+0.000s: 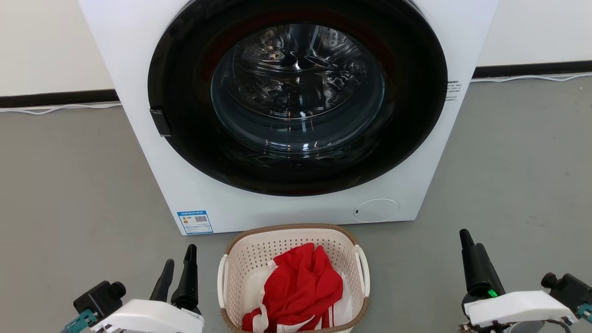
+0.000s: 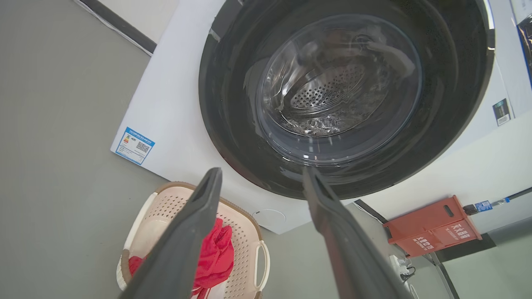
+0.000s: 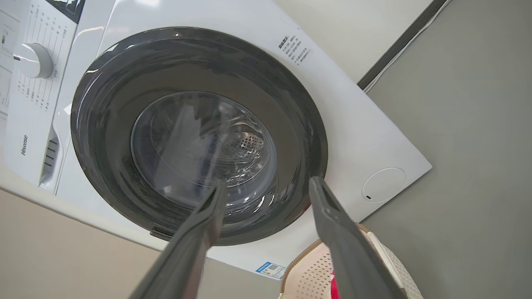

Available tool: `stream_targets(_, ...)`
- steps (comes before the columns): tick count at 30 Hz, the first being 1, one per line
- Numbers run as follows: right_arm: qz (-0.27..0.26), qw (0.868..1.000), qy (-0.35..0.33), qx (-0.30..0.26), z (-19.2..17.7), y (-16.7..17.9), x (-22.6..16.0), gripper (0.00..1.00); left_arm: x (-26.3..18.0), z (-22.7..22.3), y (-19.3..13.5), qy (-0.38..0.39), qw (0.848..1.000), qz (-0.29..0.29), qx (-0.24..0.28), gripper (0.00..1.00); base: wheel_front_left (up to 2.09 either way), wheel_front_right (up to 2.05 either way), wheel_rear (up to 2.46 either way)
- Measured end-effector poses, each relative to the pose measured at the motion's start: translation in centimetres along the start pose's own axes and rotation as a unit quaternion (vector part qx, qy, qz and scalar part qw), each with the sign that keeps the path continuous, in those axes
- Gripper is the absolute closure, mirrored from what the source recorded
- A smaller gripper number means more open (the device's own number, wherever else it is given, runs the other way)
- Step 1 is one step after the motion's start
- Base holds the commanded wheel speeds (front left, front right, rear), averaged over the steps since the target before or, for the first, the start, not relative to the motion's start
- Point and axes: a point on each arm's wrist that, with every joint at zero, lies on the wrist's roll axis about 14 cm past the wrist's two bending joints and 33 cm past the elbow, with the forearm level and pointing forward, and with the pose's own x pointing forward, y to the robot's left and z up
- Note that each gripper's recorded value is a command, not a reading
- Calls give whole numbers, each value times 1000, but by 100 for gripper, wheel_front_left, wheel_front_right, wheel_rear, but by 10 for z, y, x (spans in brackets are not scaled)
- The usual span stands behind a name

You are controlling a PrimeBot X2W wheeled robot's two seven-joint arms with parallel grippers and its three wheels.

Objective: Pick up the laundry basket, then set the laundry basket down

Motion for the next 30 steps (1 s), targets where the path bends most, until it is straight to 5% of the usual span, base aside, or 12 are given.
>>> stream_targets(30, 35, 983, -17, -180, 0, 16, -4, 0, -7, 11, -17, -49, 976, -14, 211, 0, 0, 0, 0)
